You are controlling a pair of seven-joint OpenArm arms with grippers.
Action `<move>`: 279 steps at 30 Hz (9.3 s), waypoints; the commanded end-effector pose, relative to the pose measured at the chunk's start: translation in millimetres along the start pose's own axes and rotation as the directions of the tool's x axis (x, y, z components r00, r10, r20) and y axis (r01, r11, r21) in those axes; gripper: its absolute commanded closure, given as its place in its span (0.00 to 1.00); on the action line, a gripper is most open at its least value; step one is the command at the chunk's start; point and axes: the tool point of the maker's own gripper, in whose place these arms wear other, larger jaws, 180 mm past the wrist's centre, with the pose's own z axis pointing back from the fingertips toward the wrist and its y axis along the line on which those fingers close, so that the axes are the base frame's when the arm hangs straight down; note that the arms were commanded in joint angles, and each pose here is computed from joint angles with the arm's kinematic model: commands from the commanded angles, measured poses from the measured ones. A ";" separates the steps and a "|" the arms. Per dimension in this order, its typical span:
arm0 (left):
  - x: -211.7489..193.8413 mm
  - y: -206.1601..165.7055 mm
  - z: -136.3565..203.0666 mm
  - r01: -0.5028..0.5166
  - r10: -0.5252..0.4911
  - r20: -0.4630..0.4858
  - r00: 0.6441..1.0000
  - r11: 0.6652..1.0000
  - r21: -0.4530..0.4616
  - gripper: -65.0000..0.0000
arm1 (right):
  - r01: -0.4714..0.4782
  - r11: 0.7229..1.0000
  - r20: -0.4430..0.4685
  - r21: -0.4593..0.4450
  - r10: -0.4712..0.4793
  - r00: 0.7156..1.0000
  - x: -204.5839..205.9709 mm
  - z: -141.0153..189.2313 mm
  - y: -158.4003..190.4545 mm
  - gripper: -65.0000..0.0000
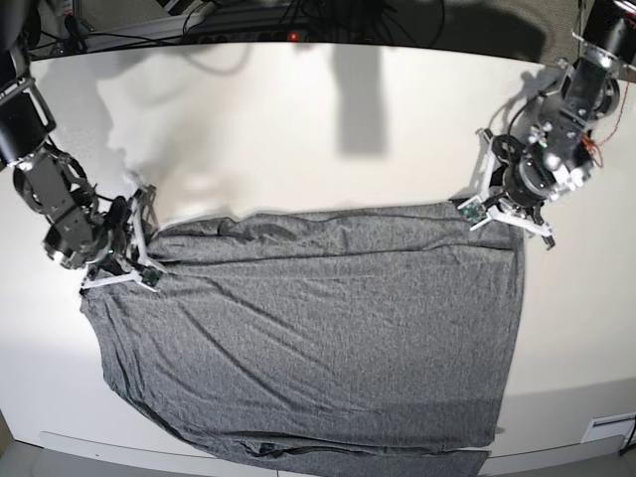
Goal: Fold the T-shirt properly
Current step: 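Regrasp the shirt edge with both grippers, adjusting the hold, then drag the held shirt edge with both grippers toward the hem, then pull the shirt edge back toward the robot with both grippers, flattening it, then release the left gripper and move it to the hem corner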
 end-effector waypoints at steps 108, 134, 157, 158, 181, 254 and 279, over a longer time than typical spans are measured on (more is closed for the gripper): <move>0.6 65.3 -101.6 -0.876 0.873 0.085 0.481 0.482 0.004 1.00 | 0.681 0.690 0.121 -0.244 -0.675 0.727 -58.6 -27.2 -94.0 1.00; -83.2 -3.8 -36.4 -0.848 0.847 0.079 0.526 0.517 0.115 1.00 | 0.700 0.702 0.155 0.135 -0.712 0.685 -64.8 -10.0 62.5 1.00; -157.5 -71.4 64.5 -0.865 0.866 0.070 0.496 0.484 0.134 1.00 | 0.629 0.776 0.118 0.044 -0.630 0.768 -100.6 73.4 167.3 1.00; -158.9 -74.2 68.3 -0.864 0.866 0.067 0.496 0.485 0.134 1.00 | 0.623 0.781 0.110 0.032 -0.623 0.775 -102.7 75.4 169.8 1.00; -129.0 -68.7 88.1 -0.836 0.828 0.114 0.549 0.543 0.082 1.00 | 0.574 0.812 -0.013 -0.106 -0.578 0.816 -140.8 91.2 188.3 1.00; -23.3 176.6 -74.6 -0.858 0.832 0.238 0.501 0.513 0.012 0.65 | 0.694 0.700 0.378 -0.168 -0.605 0.701 -32.6 125.8 21.1 0.47; -18.5 146.8 -81.3 -0.889 0.886 0.182 0.427 0.448 -0.093 1.00 | 0.724 0.679 0.586 -0.120 -0.541 0.604 15.6 148.6 -46.2 0.47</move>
